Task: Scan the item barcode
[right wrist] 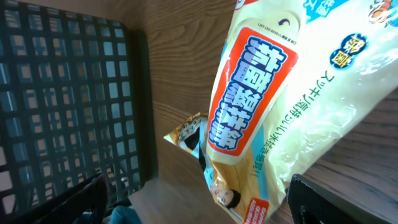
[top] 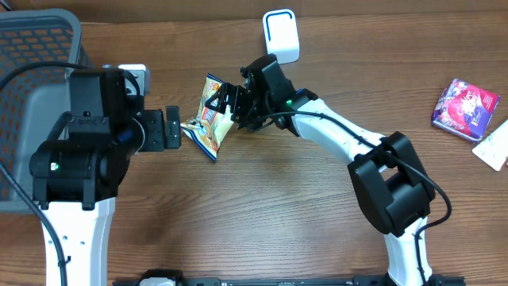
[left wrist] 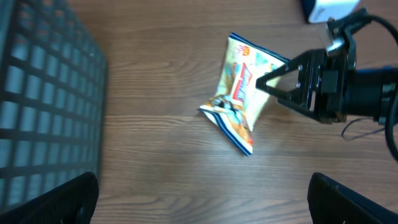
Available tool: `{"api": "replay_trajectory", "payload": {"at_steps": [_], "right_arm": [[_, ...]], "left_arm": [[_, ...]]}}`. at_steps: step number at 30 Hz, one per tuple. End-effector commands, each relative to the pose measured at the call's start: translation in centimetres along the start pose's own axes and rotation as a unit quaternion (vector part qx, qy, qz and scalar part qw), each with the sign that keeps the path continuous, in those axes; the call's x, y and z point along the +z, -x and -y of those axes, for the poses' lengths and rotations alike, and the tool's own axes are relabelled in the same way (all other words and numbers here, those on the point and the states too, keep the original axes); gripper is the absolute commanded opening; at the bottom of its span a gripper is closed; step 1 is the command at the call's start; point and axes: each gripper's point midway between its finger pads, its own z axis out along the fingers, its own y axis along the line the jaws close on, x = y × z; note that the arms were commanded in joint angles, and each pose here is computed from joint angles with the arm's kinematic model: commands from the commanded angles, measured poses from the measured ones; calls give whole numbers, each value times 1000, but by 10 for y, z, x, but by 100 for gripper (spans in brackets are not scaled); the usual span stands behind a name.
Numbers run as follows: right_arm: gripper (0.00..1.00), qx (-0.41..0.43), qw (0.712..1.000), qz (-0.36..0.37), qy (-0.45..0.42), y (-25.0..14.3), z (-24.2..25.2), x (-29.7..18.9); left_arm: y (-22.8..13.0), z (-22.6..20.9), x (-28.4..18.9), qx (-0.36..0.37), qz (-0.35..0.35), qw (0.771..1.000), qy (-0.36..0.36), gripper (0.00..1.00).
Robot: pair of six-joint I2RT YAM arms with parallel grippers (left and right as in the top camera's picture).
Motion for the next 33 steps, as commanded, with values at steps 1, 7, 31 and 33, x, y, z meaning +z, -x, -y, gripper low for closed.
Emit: {"api": "replay_trajectory", "payload": {"at_steps": [1, 7, 31, 33], "right_arm": [[95, 1, 1000, 5, -12, -7, 5, 24], [92, 12, 1000, -18, -21, -24, 19, 61], [4, 30, 993, -86, -74, -45, 32, 30], [4, 26, 990, -92, -105, -46, 40, 11]], "left_arm": [[4, -12, -14, 4, 18, 999, 27, 100], [-1, -12, -14, 5, 7, 1000, 28, 100], [-8, -14, -14, 7, -6, 999, 34, 100], [-9, -14, -14, 7, -9, 999, 33, 100]]}}
